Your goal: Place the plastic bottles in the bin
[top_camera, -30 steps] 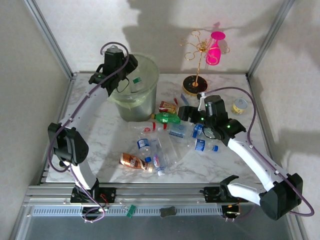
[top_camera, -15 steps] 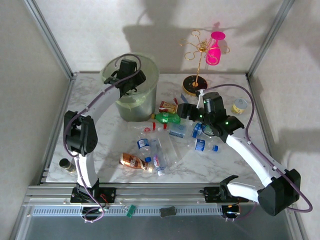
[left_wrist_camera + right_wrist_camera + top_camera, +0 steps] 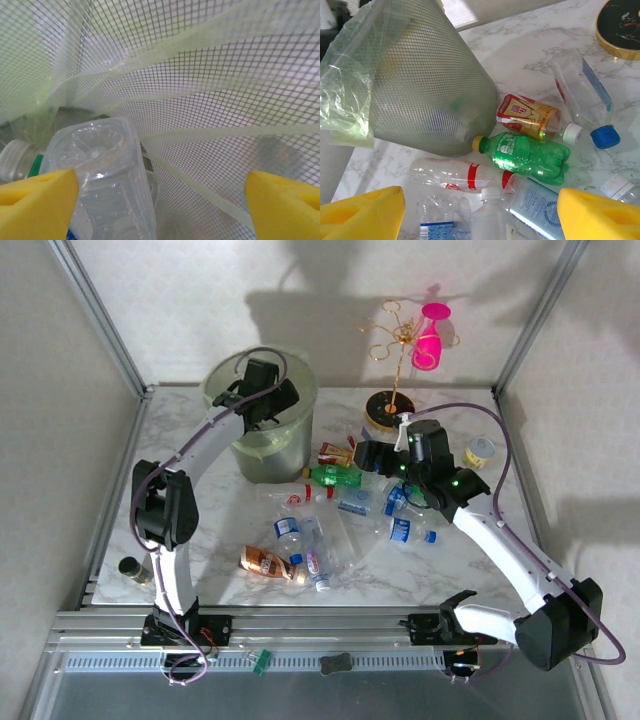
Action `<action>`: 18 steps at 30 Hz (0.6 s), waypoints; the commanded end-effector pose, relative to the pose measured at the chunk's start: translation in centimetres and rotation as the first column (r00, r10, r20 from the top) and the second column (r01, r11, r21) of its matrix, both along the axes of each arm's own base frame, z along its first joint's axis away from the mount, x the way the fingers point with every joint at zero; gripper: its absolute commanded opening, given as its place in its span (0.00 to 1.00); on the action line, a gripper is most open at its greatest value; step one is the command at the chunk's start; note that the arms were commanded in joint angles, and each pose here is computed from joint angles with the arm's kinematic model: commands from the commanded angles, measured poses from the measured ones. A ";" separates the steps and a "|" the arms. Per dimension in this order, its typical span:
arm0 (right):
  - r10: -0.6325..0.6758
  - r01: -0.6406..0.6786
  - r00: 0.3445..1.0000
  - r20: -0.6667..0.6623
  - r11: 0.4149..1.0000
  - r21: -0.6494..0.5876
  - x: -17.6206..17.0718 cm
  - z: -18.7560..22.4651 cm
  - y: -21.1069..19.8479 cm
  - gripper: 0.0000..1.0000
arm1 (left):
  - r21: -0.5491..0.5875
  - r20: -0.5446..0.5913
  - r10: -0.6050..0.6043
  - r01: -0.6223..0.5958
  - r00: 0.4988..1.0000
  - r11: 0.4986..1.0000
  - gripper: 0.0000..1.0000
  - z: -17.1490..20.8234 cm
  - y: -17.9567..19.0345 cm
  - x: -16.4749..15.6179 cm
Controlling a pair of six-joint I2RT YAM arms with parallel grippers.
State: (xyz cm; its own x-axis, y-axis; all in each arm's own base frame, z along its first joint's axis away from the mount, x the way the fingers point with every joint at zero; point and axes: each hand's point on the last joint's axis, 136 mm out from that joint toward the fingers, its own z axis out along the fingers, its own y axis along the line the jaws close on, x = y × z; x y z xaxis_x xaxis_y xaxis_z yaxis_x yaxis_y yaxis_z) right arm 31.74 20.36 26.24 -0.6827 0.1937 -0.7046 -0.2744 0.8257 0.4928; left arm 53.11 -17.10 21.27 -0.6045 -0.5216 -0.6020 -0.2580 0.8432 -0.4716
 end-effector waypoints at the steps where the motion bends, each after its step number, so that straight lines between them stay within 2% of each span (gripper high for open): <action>1: -0.026 0.026 0.998 0.065 1.000 0.001 0.1 2.7 -0.8 0.80 | -0.019 0.105 0.017 -0.015 0.994 1.000 0.85 6.0 0.9 -1.9; 8: -0.044 0.045 0.996 0.081 0.999 -0.017 -0.1 2.9 -1.4 0.80 | -0.085 0.254 0.000 0.022 0.967 0.996 0.86 12.1 1.6 -5.5; 15: -0.048 0.051 0.998 0.049 0.997 -0.061 0.1 0.7 -1.7 0.80 | -0.054 0.440 0.020 0.004 0.898 0.999 0.86 20.0 4.1 -9.5; 18: -0.018 0.020 1.000 0.017 0.996 -0.087 -0.2 -0.8 -1.3 0.79 | -0.060 0.497 -0.026 0.065 0.867 0.996 0.86 21.7 3.7 -12.1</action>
State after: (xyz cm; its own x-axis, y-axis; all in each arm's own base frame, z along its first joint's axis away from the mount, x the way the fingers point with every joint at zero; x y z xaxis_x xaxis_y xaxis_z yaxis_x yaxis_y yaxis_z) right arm 31.72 19.21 27.35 -0.6410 0.1897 -0.7437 -0.2683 0.8525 0.4487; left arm 43.10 -13.26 40.92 -0.3067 -0.5815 -0.7535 -0.0100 0.7936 -0.6084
